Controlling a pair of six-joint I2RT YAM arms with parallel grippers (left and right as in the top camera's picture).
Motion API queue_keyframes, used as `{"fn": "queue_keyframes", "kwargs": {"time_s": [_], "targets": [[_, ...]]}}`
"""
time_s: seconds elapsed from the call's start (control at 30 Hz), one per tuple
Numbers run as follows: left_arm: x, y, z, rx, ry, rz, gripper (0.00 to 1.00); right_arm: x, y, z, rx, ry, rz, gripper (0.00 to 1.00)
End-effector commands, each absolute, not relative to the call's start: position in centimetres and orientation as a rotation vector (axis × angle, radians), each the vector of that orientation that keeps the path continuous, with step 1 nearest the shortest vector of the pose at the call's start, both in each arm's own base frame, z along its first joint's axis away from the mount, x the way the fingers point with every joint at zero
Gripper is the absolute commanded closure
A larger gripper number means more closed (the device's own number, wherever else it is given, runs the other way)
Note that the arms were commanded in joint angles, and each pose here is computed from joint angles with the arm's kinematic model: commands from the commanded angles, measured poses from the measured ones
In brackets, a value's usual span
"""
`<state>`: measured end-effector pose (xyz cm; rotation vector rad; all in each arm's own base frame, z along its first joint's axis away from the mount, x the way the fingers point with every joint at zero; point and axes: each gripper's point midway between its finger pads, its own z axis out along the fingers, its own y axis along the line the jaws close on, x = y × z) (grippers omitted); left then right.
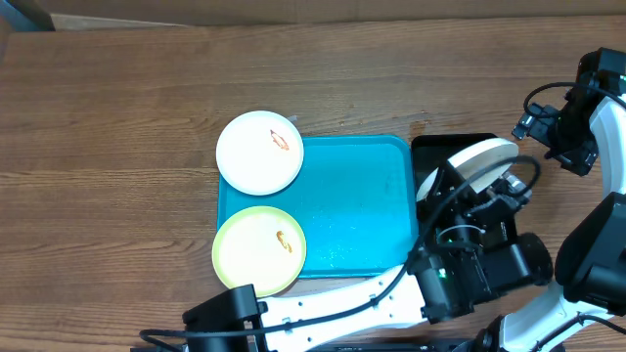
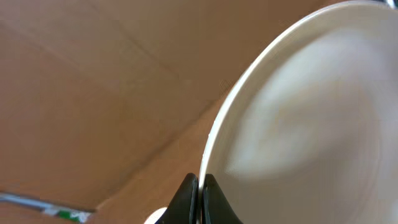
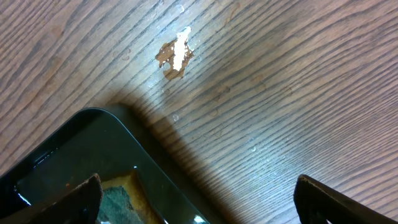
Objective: Clean dirty plates on tray and stack at the side
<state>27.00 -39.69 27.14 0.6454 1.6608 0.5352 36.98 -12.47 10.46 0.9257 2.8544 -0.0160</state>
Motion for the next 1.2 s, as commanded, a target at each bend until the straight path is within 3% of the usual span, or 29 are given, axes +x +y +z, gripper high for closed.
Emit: {"fn": "queue_keyframes", "kwargs": {"time_s": [0.0, 0.6, 0.93, 1.17], "targets": [[26.8, -38.8, 29.6, 0.589, 1.612, 0.630, 0.96, 37.3, -12.7, 11.6, 0.933, 2.815, -0.009, 0.00], [27.9, -38.8, 28.8, 0.540, 1.661, 0.533, 0.96, 37.3, -12.7, 11.6, 0.933, 2.815, -0.008, 0.00], [29.2, -38.3, 19.3, 0.579, 2.124, 0.120, 0.96, 37.3, -12.7, 11.6, 0.934, 2.814, -0.008, 0.00], [32.6, -36.4, 15.4, 0.525, 2.482, -0.304, 0.96, 37.3, -12.7, 11.6, 0.934, 2.814, -0.009, 0.00]]}}
